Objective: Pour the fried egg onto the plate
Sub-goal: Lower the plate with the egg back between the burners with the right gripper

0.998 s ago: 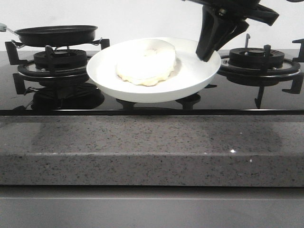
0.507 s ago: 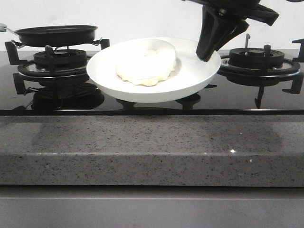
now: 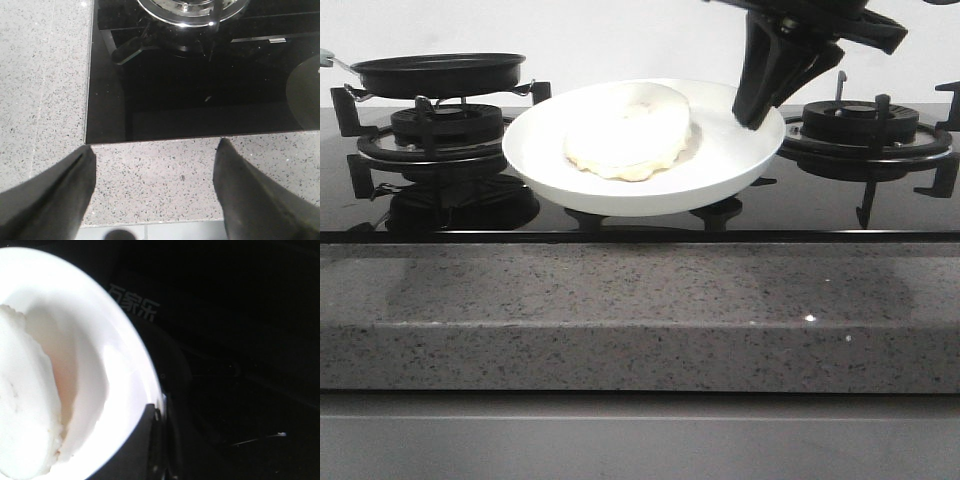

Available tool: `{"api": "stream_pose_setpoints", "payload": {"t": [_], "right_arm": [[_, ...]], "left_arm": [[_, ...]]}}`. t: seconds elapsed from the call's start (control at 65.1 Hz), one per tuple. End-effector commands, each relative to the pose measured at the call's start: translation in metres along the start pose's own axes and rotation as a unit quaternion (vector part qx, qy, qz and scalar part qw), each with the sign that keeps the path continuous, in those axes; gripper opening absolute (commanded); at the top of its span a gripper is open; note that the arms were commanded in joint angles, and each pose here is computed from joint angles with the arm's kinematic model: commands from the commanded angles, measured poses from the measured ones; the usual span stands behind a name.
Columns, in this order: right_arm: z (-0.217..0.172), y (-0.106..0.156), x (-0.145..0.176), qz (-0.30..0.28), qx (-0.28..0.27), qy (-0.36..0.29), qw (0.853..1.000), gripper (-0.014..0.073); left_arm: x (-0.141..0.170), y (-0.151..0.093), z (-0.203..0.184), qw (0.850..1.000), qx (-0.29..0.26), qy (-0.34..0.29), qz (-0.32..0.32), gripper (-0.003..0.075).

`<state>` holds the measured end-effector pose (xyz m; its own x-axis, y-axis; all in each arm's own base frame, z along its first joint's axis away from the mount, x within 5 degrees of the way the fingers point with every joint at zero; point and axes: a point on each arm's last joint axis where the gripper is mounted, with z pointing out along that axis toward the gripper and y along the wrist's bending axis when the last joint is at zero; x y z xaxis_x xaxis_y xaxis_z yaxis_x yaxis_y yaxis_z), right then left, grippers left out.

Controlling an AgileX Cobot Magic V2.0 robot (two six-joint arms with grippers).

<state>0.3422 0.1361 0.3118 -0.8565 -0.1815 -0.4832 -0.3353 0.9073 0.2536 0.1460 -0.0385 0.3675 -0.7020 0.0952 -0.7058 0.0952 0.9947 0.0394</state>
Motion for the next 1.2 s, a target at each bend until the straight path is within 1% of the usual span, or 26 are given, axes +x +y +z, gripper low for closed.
{"api": "stream_pose_setpoints", "payload": {"t": [0.0,0.154,0.353,0.568,0.737,0.86,0.983,1.075,1.183], "right_arm": [[-0.032,0.005,-0.016,-0.008,-0.005,-0.069,0.998,-0.0069],[-0.048,0.004,-0.036,-0.003,-0.006,-0.102,0.995,-0.0067],[-0.049,-0.013,-0.067,0.06,-0.005,-0.109,0.992,-0.0067],[-0.031,-0.031,-0.092,0.14,-0.008,-0.109,0.984,-0.0061],[-0.007,-0.04,-0.098,0.201,-0.009,-0.094,0.975,-0.0056],[0.009,-0.045,-0.098,0.218,-0.007,-0.08,0.973,-0.0056],[0.018,-0.047,-0.096,0.221,-0.004,-0.062,0.973,-0.0053],[0.023,-0.048,-0.093,0.222,-0.002,-0.048,0.974,-0.0012],[0.025,-0.049,-0.092,0.222,0.0,-0.04,0.974,0.0094]], "left_arm": [[-0.01,0.0,-0.008,0.999,0.005,-0.046,0.001,0.0492],[-0.01,0.0,-0.008,0.999,0.005,-0.046,0.001,0.0492],[-0.01,0.0,-0.008,0.999,0.005,-0.046,0.001,0.0492],[-0.01,0.0,-0.008,0.999,0.005,-0.046,0.001,0.0492],[-0.01,0.0,-0.008,0.999,0.005,-0.046,0.001,0.0492],[-0.01,0.0,-0.008,0.999,0.005,-0.046,0.001,0.0492],[-0.01,0.0,-0.008,0.999,0.005,-0.046,0.001,0.0492],[-0.01,0.0,-0.008,0.999,0.005,-0.046,0.001,0.0492],[-0.01,0.0,-0.008,0.999,0.005,-0.046,0.001,0.0492]]}}
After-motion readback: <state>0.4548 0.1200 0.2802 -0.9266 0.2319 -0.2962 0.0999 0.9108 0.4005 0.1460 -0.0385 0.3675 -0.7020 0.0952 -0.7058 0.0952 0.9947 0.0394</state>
